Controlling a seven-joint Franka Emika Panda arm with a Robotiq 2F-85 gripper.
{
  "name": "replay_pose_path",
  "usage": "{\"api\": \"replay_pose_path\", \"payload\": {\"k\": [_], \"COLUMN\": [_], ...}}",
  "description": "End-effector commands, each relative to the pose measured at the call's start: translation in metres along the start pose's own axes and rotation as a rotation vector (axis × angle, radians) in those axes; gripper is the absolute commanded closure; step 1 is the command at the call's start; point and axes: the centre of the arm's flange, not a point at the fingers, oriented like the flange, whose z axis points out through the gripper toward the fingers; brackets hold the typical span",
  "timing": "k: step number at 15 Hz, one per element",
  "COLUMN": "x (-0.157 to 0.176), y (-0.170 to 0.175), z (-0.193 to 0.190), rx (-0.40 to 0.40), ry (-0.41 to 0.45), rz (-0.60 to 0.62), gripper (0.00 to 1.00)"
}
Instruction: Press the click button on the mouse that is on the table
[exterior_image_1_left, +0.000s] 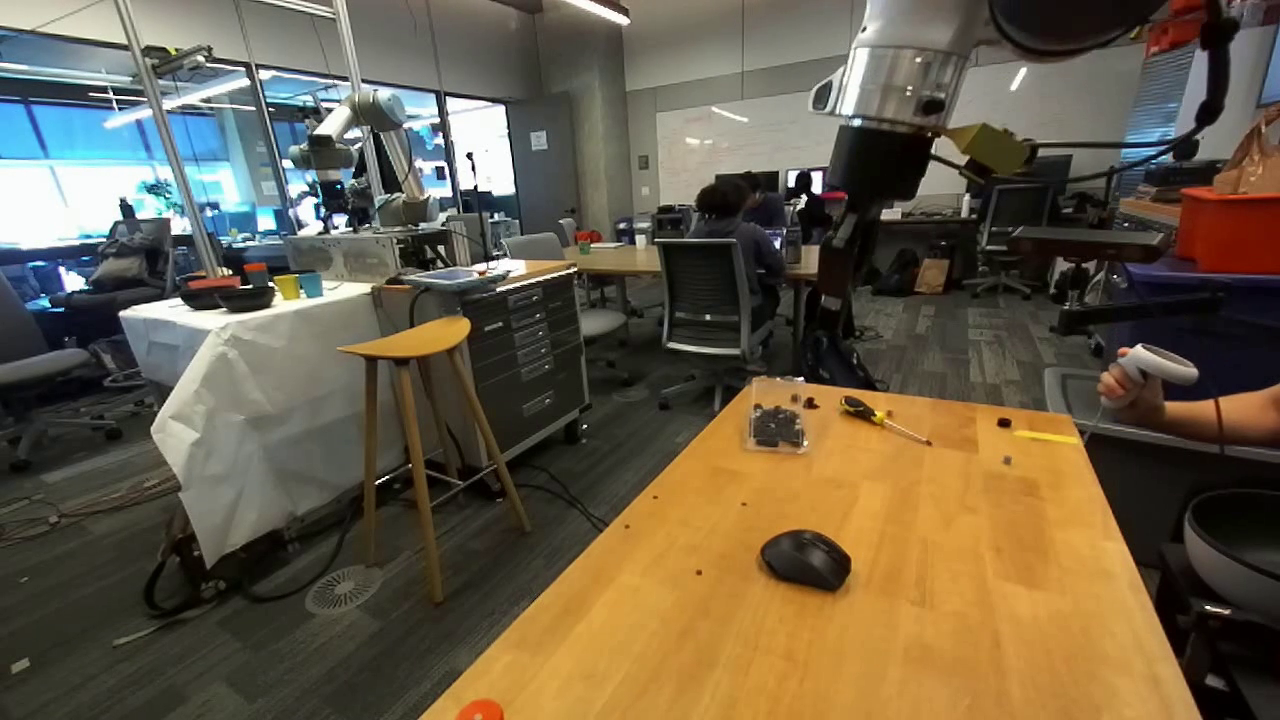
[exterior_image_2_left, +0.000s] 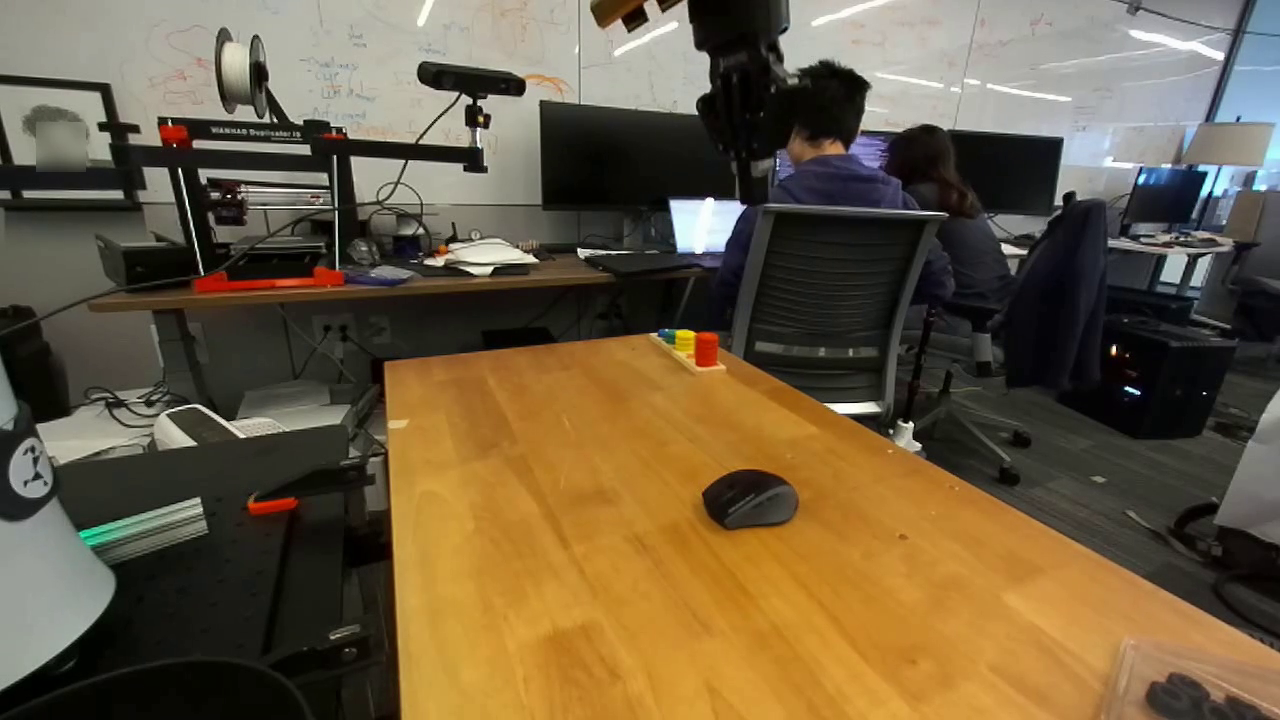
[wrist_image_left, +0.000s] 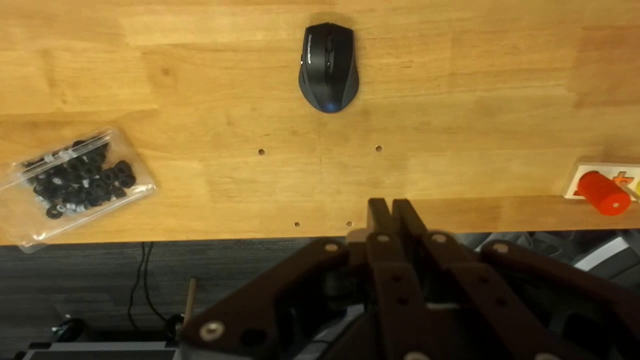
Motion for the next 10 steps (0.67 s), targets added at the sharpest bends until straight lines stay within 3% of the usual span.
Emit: {"api": "replay_pose_path", "payload": {"k": [1,4,10], "x": [0.004,0.001,-0.013], "y": [-0.008,-0.007,0.001], "z": [0.038,0.071,0.126], "rx": [-0.031,-0.048,-0.096], "ry": [-0.022,-0.055,-0.105], "rz": [0.011,0.023,0.027], "gripper": [0.91,0.88,0.9]}}
